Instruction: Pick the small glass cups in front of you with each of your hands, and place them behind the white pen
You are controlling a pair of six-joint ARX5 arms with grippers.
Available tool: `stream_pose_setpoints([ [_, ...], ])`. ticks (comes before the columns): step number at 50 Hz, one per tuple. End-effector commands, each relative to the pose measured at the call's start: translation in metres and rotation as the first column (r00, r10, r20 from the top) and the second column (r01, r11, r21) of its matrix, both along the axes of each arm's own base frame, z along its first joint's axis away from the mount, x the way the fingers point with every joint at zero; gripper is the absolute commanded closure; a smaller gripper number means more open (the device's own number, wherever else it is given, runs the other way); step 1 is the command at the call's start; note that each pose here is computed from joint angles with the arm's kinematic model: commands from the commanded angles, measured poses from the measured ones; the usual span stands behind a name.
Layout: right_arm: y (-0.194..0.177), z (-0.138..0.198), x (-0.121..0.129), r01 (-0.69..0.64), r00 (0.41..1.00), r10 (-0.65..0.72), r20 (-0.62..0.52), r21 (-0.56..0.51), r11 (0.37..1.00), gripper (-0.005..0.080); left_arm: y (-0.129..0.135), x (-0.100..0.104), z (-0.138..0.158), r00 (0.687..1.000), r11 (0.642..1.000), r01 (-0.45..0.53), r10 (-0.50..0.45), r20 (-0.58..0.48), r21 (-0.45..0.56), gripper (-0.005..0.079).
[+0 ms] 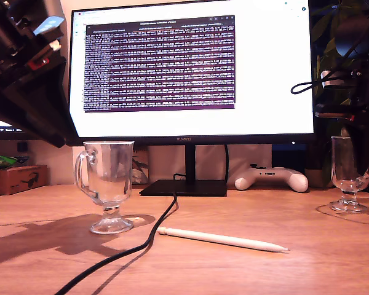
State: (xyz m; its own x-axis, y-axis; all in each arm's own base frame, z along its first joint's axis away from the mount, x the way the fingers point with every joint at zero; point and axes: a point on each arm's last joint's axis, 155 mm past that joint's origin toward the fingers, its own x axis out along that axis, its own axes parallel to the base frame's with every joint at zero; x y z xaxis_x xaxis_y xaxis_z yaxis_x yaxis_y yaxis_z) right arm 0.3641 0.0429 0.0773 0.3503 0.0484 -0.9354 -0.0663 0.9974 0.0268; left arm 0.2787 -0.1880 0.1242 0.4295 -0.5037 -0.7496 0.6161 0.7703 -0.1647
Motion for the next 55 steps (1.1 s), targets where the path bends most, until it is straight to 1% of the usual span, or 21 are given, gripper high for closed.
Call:
stream_pose_setpoints([
  [1, 0.005, 0.003, 0.003, -0.014, 1.000, 0.014, 0.015, 0.004, 1.000, 0.0765, -0.006, 0.002, -0.006, 1.000, 1.000, 0.016, -0.016, -0.015, 0.000, 0.0482],
  [9, 0.006, 0.003, 0.004, -0.016, 1.000, 0.016, 0.018, 0.004, 1.000, 0.0765, -0.009, 0.004, -0.020, 0.998, 1.000, 0.014, -0.014, -0.063, -0.001, 0.0482],
  [19, 0.006, 0.003, 0.004, -0.017, 1.000, 0.017, 0.017, 0.004, 1.000, 0.0765, -0.015, 0.013, -0.029, 0.998, 1.000, 0.017, -0.017, -0.057, -0.004, 0.0482],
  [29, 0.009, 0.003, 0.003, -0.024, 1.000, 0.024, 0.017, 0.004, 1.000, 0.0765, -0.015, 0.013, -0.045, 0.994, 1.000, 0.012, -0.010, -0.105, 0.015, 0.0494],
  [32, 0.011, 0.003, 0.003, -0.031, 0.999, 0.031, 0.016, 0.005, 1.000, 0.0765, -0.015, 0.012, -0.047, 0.994, 1.000, 0.012, -0.010, -0.112, 0.018, 0.0545],
  [39, 0.014, 0.003, 0.002, -0.038, 0.999, 0.038, 0.013, 0.008, 0.999, 0.0765, -0.015, 0.013, -0.046, 0.994, 1.000, 0.017, -0.015, -0.106, 0.018, 0.0758],
  [40, 0.015, 0.003, 0.002, -0.041, 0.999, 0.041, 0.013, 0.008, 0.999, 0.0765, -0.015, 0.014, -0.046, 0.994, 1.000, 0.017, -0.015, -0.105, 0.019, 0.0772],
  [44, 0.019, 0.003, 0.001, -0.052, 0.999, 0.052, 0.012, 0.008, 0.999, 0.0765, -0.016, 0.015, -0.045, 0.996, 0.998, 0.048, -0.045, -0.081, 0.031, 0.0763],
  [55, 0.026, 0.001, -0.005, -0.072, 0.997, 0.072, -0.006, 0.007, 0.997, 0.0765, -0.017, 0.019, -0.040, 0.997, 0.997, 0.065, -0.063, -0.055, 0.035, 0.0763],
])
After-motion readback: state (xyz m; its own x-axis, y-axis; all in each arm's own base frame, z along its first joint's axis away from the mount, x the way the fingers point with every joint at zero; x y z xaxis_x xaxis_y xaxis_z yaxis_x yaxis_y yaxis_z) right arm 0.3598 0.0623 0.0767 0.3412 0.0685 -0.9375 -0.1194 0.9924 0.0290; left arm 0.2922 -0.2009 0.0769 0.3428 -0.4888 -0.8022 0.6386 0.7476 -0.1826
